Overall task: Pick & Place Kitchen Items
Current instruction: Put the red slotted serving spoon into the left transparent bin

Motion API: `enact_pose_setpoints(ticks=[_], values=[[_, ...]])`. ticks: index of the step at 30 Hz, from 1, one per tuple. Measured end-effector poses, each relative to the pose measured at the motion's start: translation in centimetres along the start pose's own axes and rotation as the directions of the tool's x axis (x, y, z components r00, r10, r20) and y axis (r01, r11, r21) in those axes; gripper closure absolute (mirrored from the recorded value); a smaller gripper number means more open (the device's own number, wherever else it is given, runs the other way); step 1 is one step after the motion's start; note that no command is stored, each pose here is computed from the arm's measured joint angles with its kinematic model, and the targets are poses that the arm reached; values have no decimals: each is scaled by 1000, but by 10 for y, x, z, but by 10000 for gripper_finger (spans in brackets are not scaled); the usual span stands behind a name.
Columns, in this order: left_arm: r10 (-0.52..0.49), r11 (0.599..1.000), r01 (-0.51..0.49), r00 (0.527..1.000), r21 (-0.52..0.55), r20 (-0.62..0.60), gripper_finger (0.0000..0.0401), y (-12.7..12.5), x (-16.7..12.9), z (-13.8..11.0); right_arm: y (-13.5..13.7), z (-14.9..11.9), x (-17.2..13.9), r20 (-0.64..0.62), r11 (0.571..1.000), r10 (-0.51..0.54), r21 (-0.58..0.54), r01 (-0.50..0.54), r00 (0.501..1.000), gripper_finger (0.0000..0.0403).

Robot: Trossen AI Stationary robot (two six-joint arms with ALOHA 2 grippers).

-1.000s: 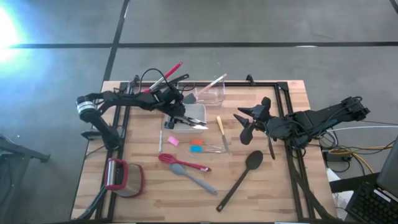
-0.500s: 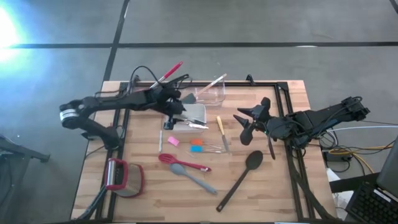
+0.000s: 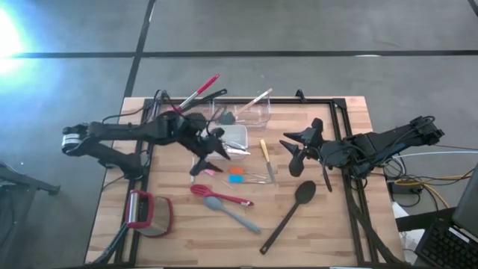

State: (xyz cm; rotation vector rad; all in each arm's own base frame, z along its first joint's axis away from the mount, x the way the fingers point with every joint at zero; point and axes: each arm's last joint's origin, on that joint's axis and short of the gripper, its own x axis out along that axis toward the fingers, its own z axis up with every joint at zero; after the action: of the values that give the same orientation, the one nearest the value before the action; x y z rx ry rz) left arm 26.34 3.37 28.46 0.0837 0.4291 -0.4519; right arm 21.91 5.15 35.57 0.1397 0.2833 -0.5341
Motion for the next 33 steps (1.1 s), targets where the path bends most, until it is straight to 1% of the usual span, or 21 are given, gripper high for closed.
enact_pose_setpoints(ticks=[2, 4, 9, 14, 16, 24, 33], values=[[-33, 998, 35, 999, 58, -29, 147, -5, 8, -5, 1, 0, 0, -9, 1000, 20, -1, -20, 1000, 282], [-62, 994, 67, 997, 81, -56, 146, -9, 16, -10, 1, 0, 0, -12, 1000, 25, -1, -25, 1000, 282], [-105, 991, 114, 987, 68, -118, 146, -22, 30, -22, 1, -1, 0, -23, 999, 41, -8, -41, 999, 275], [-19, 994, 42, 974, 98, -224, 146, -36, 46, -34, 1, -1, 0, -23, 999, 40, -16, -41, 999, 274], [1, 994, 28, 965, 106, -262, 146, -41, 53, -40, 1, -1, 0, -23, 999, 40, -18, -40, 999, 277], [-19, 999, 32, 926, 30, -377, 146, -49, 75, -64, 1, -1, 0, -22, 998, 40, -54, -41, 999, 291], [-45, 997, 15, 892, -70, -450, 146, -47, 97, -85, 1, -1, 0, -20, 998, 37, -59, -38, 999, 304]])
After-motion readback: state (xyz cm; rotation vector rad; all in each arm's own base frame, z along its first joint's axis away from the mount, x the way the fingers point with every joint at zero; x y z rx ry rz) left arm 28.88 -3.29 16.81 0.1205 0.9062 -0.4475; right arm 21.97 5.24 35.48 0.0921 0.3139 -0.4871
